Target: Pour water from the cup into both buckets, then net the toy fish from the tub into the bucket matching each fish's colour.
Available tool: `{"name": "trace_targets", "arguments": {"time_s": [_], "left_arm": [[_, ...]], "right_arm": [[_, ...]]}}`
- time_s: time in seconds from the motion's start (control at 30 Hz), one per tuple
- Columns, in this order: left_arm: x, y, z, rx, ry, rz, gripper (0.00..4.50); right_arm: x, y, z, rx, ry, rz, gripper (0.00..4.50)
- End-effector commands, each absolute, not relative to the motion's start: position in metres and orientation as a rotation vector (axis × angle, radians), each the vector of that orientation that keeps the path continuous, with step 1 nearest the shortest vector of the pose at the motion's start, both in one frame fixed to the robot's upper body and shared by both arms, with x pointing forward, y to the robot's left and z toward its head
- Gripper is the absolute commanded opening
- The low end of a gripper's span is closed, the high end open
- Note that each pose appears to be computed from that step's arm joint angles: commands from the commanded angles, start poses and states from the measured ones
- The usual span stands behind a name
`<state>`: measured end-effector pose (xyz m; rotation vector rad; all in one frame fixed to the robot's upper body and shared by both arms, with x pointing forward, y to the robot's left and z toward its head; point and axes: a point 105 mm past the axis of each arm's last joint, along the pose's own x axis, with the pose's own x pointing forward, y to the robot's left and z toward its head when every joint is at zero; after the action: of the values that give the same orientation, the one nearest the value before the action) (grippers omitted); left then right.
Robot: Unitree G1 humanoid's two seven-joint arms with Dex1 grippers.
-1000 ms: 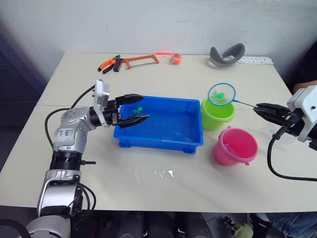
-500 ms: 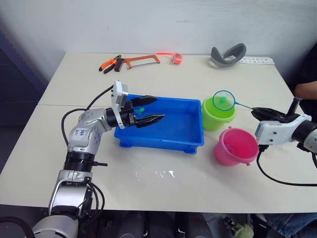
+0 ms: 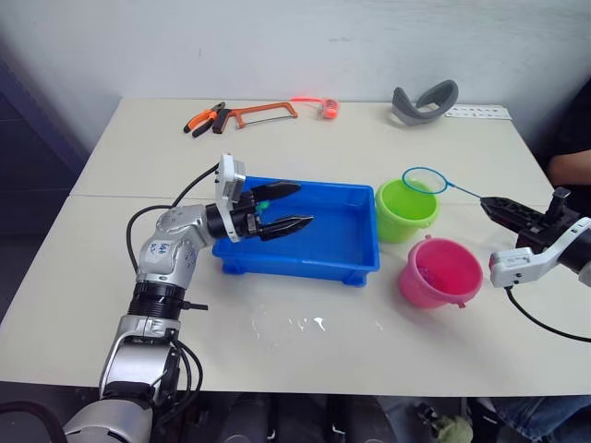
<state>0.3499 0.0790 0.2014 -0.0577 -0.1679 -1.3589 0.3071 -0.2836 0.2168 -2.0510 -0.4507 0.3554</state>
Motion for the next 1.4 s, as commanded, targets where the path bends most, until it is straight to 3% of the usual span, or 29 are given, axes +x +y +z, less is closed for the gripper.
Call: {"name": "trace_targets", "arguments": {"time_s": [0.03,0.17,0.3,0.4,0.5,0.57,0.77,1.0,1.4], "left_arm": [[0.349,0.078,0.214,-0.032,-0.225,-1.376,4.45],[0.346,0.088,0.214,-0.031,-0.233,-1.37,4.45],[0.338,0.108,0.215,-0.018,-0.266,-1.373,4.45],[0.333,0.134,0.217,-0.002,-0.295,-1.326,4.45],[0.331,0.162,0.215,0.042,-0.298,-1.247,4.45],[0.33,0.18,0.214,0.075,-0.294,-1.189,4.45],[0.327,0.235,0.206,0.153,-0.262,-0.979,4.45],[0.315,0.277,0.185,0.154,-0.137,-0.807,4.45],[0.315,0.267,0.19,0.201,0.018,-0.821,4.45]], "right_arm": [[0.307,-0.286,0.235,-1.98,-0.493,0.261,0.0],[0.304,-0.279,0.248,-1.681,-0.501,0.24,0.0],[0.3,-0.254,0.248,-1.191,-0.456,0.378,0.0],[0.297,-0.225,0.243,-0.737,-0.316,0.553,0.0],[0.299,-0.208,0.221,-0.531,-0.02,0.666,0.0],[0.299,-0.193,0.225,-0.425,0.03,0.707,0.0],[0.301,-0.146,0.209,-0.39,0.235,0.867,0.0],[0.334,-0.105,0.187,-0.441,0.327,0.865,0.0],[0.371,-0.063,0.171,-0.432,0.379,0.842,0.0]]}}
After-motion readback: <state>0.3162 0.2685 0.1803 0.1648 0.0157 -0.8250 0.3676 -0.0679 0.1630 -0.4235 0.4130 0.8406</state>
